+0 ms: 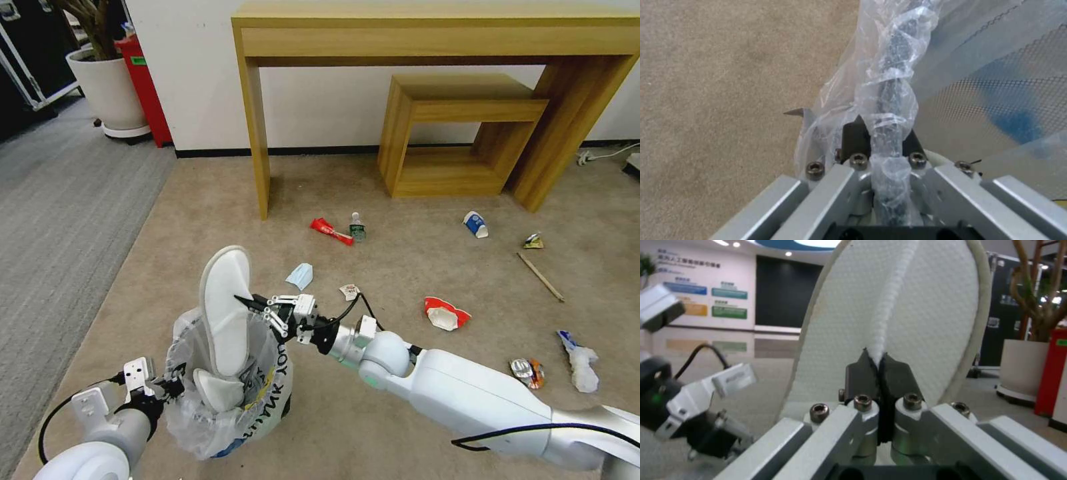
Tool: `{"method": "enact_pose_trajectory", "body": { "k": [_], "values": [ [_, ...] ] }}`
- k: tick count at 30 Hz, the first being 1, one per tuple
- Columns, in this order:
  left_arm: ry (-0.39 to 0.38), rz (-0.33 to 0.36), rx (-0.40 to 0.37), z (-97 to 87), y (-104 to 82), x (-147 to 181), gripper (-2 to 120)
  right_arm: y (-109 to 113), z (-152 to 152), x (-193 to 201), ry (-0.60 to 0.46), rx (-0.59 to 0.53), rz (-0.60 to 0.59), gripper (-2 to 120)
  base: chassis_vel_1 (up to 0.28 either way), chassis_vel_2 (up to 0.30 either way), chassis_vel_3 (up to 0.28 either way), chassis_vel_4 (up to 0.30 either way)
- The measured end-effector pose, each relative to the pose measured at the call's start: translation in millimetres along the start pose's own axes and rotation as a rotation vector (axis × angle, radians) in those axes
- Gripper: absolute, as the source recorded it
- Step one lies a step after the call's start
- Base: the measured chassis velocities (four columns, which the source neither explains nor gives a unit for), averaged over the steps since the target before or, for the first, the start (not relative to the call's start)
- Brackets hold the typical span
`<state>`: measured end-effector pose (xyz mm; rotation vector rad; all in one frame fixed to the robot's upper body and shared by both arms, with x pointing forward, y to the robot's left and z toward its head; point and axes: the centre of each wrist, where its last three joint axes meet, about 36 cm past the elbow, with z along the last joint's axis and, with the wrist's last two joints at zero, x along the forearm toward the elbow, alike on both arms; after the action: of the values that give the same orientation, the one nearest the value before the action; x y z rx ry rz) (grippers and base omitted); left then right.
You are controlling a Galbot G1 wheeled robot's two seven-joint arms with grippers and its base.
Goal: Pick up the trash bin and place the garbage on the floor into it.
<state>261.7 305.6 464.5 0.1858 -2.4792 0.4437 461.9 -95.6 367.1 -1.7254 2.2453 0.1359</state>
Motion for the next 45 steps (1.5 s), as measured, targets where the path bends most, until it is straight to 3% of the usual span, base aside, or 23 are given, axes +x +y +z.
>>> {"method": "enact_pose_trajectory", "body": {
  "k": [18, 28, 36, 42, 44, 45],
  "values": [
    [-0.001, 0.003, 0.003, -1.3, 1.5, -3.5, 0, -22.9, 18.9, 10.3, 0.039, 0.130, -0.077, 0, 0.000, 0.000, 0.000, 0.000],
    [-0.002, 0.006, 0.004, -1.4, 1.4, -3.0, 0, -23.5, 27.0, 9.7, 0.057, 0.190, -0.090, 0, 0.000, 0.000, 0.000, 0.000],
    [-0.005, 0.011, 0.005, -2.1, 0.2, -2.0, 0, -21.4, 31.0, 22.0, 0.081, 0.207, -0.096, 26, 0.000, 0.000, 0.000, 0.000],
    [0.000, 0.008, 0.012, 2.0, -2.3, -2.2, 0, -19.3, 21.5, 35.5, 0.075, 0.215, -0.084, 54, 0.000, 0.000, 0.000, 0.000],
    [0.000, 0.008, 0.012, 2.2, -2.4, -2.1, 0, -19.2, 20.5, 35.8, 0.072, 0.215, -0.081, 56, 0.000, 0.000, 0.000, 0.000],
    [0.000, 0.007, 0.013, 2.9, -3.1, -1.3, 0, -18.1, 15.8, 36.7, 0.057, 0.215, -0.062, 64, 0.000, 0.000, 0.000, 0.000]
  ]
}}
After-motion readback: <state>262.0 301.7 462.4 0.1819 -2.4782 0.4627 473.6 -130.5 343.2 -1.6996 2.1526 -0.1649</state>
